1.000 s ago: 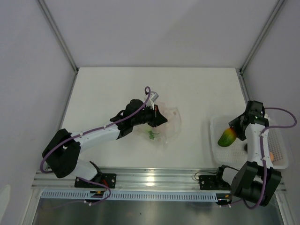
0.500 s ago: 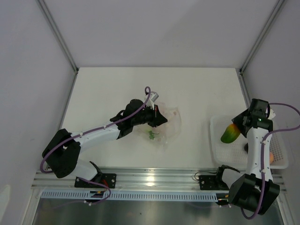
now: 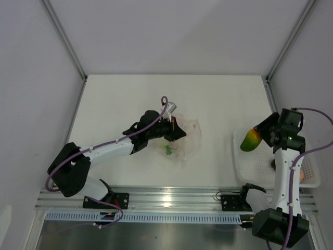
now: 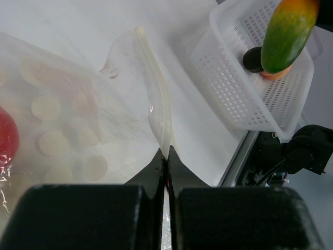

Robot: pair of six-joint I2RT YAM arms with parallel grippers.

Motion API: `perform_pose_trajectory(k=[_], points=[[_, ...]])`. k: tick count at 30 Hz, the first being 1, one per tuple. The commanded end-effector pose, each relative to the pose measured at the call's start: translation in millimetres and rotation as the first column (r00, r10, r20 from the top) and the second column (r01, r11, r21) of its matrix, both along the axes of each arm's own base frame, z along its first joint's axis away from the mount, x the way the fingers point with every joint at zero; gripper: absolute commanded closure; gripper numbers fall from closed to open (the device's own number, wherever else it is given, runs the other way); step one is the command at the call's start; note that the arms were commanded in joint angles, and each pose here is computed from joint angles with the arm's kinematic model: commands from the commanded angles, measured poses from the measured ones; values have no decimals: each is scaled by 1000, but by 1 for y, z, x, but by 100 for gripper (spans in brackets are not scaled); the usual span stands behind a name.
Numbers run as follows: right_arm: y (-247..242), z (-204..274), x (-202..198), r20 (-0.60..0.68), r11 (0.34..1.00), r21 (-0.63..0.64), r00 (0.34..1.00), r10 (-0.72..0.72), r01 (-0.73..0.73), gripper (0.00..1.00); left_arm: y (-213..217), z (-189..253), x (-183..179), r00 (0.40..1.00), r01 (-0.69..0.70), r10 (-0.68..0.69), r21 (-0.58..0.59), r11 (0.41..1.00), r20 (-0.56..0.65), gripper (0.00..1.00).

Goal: Place the food in the zip-top bag and seal the zipper
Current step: Place the fake fruit in the zipper food storage bag.

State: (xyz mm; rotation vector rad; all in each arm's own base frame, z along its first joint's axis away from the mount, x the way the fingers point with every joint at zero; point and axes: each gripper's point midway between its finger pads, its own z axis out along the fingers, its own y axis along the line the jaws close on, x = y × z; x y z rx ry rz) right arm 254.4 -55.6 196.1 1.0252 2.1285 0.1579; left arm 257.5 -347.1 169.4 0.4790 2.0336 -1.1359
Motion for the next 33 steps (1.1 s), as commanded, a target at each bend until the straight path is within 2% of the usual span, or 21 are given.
perform_pose_trajectory(k=[1, 6, 10, 16, 21, 33], points=[[27, 47, 20, 178, 993, 18, 978, 109, -114, 100, -10, 21, 7, 999, 23, -21, -64, 998, 28, 99], [68, 65, 33, 236, 975, 58, 952, 196, -215, 100, -12, 23, 5, 999, 37, -36, -77, 996, 22, 99], [116, 82, 46, 322, 942, 52, 898, 299, -332, 100, -13, 21, 5, 999, 37, -36, -77, 996, 16, 99], [174, 71, 57, 347, 895, 84, 855, 386, -439, 100, -10, 23, 5, 999, 30, -28, -89, 996, 21, 99], [203, 46, 70, 319, 901, 136, 879, 355, -413, 100, -8, 26, 5, 999, 29, -27, -101, 994, 28, 99], [260, -11, 73, 258, 890, 248, 912, 319, -382, 100, -6, 28, 3, 999, 34, -31, -124, 992, 24, 99]])
